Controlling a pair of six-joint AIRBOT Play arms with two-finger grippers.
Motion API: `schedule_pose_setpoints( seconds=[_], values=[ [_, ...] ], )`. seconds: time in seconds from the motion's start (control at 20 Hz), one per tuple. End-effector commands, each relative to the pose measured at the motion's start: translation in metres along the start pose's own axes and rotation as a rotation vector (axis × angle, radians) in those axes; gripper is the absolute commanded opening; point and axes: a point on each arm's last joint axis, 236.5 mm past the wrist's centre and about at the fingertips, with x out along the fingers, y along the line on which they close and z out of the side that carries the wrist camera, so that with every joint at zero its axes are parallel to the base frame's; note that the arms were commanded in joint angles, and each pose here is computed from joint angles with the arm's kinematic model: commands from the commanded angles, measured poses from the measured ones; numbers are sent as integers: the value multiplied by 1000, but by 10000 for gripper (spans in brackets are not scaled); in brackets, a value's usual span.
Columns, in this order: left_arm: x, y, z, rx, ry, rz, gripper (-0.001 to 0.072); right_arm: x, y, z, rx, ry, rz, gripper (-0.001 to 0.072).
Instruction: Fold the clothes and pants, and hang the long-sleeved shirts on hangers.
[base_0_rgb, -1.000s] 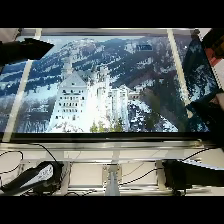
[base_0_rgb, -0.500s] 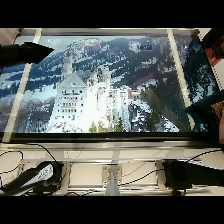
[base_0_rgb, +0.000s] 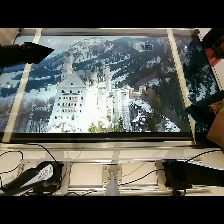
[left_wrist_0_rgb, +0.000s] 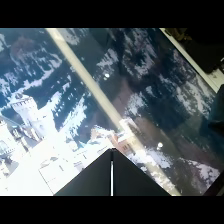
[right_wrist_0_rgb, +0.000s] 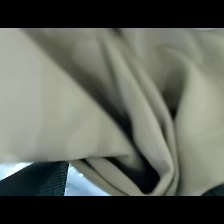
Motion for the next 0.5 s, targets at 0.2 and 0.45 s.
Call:
schedule_pose_setpoints(
  seconds=[0.2, 0.45],
  values=[
    [0, 0, 0, 0, 0, 0, 45, -68, 49, 6, -53, -61, 68, 691],
    [0, 0, 0, 0, 0, 0, 45, -132, 78, 20, -161, -230, 56, 688]
  ],
)
